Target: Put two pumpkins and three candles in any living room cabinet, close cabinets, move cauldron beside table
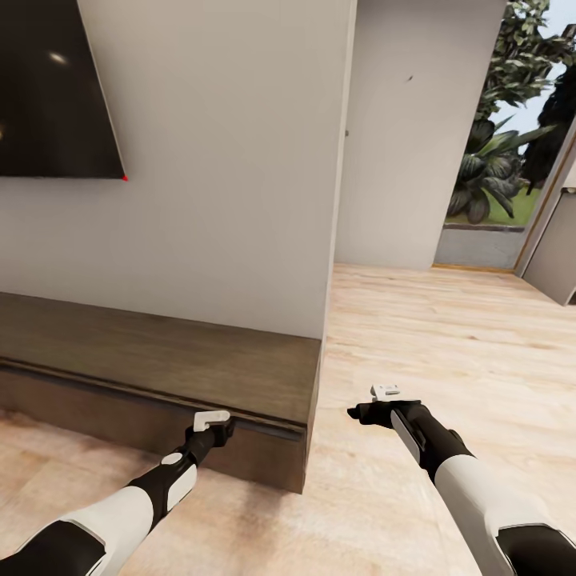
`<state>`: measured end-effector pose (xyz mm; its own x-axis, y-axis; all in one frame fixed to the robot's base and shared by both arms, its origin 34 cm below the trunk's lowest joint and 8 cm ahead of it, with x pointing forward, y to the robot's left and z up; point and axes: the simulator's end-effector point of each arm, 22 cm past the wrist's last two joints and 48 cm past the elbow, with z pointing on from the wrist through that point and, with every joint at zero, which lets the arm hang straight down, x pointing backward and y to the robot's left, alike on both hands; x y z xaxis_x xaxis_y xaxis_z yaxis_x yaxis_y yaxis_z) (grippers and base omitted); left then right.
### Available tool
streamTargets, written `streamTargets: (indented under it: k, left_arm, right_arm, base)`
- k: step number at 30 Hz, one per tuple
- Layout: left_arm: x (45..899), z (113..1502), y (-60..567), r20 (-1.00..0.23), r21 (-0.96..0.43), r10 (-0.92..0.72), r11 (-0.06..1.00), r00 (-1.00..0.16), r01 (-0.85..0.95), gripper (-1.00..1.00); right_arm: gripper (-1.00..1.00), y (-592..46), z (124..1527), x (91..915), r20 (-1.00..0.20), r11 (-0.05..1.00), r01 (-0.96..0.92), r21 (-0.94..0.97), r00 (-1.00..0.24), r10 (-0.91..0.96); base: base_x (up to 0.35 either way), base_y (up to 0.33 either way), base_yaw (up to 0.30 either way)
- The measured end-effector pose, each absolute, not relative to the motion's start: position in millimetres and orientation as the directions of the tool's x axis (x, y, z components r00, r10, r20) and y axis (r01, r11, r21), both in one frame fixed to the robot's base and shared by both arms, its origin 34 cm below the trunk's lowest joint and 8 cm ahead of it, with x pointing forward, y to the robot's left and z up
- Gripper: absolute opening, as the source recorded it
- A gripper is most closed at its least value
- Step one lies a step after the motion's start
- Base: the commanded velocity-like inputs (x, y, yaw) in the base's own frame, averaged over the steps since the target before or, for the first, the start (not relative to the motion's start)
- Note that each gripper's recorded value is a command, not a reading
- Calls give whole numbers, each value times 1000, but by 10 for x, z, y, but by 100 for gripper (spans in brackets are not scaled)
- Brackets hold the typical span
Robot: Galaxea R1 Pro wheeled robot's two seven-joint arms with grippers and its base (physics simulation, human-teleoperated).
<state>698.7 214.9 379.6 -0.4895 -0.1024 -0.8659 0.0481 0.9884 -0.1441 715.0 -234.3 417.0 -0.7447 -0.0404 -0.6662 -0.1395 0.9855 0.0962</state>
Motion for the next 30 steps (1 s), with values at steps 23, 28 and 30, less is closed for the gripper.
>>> streamTargets:
  k: [23,28,30]
  left_arm:
    - [6773,3515,2327,-829,-121,-97,993,-550,7,100]
    - [6772,3515,2328,-829,-120,-97,993,-550,7,100]
    - [6771,3514,2323,-829,-121,-97,993,-551,7,100]
  right_arm:
    - [100,-2343,4159,7148,-664,986,-141,93,-746,-44]
    - [100,-2331,4161,7149,-665,985,-143,93,-745,-45]
    - [100,-2333,4160,7149,-665,985,-142,93,-746,-45]
  base:
    - [-46,-17,0]
    - [-15,-5,0]
    - [-3,-1,0]
